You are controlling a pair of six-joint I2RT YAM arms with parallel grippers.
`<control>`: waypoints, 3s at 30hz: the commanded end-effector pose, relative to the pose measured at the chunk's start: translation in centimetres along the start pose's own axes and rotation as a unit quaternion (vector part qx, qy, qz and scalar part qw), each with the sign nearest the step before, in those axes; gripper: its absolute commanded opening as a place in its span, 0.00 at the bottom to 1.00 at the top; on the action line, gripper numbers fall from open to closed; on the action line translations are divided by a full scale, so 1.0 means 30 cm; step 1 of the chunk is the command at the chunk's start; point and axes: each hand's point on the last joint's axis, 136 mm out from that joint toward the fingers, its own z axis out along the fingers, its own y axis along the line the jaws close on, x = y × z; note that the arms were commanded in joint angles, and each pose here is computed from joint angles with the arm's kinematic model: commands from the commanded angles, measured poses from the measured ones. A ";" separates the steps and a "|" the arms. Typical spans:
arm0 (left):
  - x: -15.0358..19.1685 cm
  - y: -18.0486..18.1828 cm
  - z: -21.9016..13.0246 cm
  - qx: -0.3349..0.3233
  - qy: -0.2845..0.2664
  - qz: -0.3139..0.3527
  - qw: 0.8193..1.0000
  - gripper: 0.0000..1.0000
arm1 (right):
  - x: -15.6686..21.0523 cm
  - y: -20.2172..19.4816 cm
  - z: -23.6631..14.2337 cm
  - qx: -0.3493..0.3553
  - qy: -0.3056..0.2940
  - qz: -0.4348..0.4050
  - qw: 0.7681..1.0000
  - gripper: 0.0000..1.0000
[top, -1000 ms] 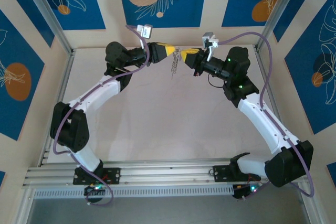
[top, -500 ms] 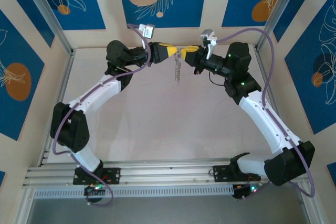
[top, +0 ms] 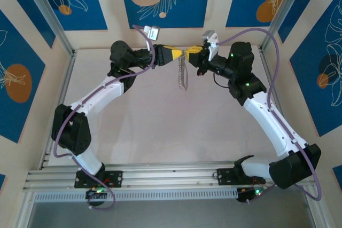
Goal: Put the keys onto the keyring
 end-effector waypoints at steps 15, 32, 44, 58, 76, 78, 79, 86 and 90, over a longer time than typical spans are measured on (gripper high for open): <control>-0.022 -0.129 0.030 0.040 0.015 0.053 0.998 0.00 | -0.025 -0.003 -0.045 0.008 -0.014 0.006 1.000 0.00; -0.026 -0.136 0.031 0.041 0.016 0.056 0.997 0.00 | 0.021 -0.022 -0.127 0.011 -0.029 0.064 0.997 0.20; -0.017 -0.150 0.035 0.053 0.035 0.056 0.996 0.00 | 0.069 0.034 -0.188 -0.023 -0.033 0.087 0.995 0.53; -0.006 -0.181 0.053 0.070 0.051 0.057 0.995 0.00 | 0.057 0.112 -0.120 -0.081 -0.027 0.068 0.994 0.57; 0.007 -0.200 0.064 0.082 0.062 0.059 0.993 0.00 | 0.042 0.176 -0.110 -0.112 -0.031 0.052 0.992 0.60; 0.008 -0.197 0.065 0.082 0.063 0.058 0.993 0.00 | 0.038 0.188 -0.120 -0.114 -0.033 0.050 0.992 0.61; 0.006 -0.198 0.064 0.082 0.062 0.059 0.993 0.00 | 0.039 0.195 -0.124 -0.117 -0.031 0.050 0.991 0.62; 0.007 -0.200 0.065 0.084 0.062 0.058 0.993 0.00 | 0.050 0.190 -0.113 -0.110 -0.029 0.052 0.992 0.68; 0.004 -0.210 0.065 0.085 0.062 0.061 0.993 0.00 | 0.061 0.171 -0.095 -0.101 -0.024 0.053 0.993 0.66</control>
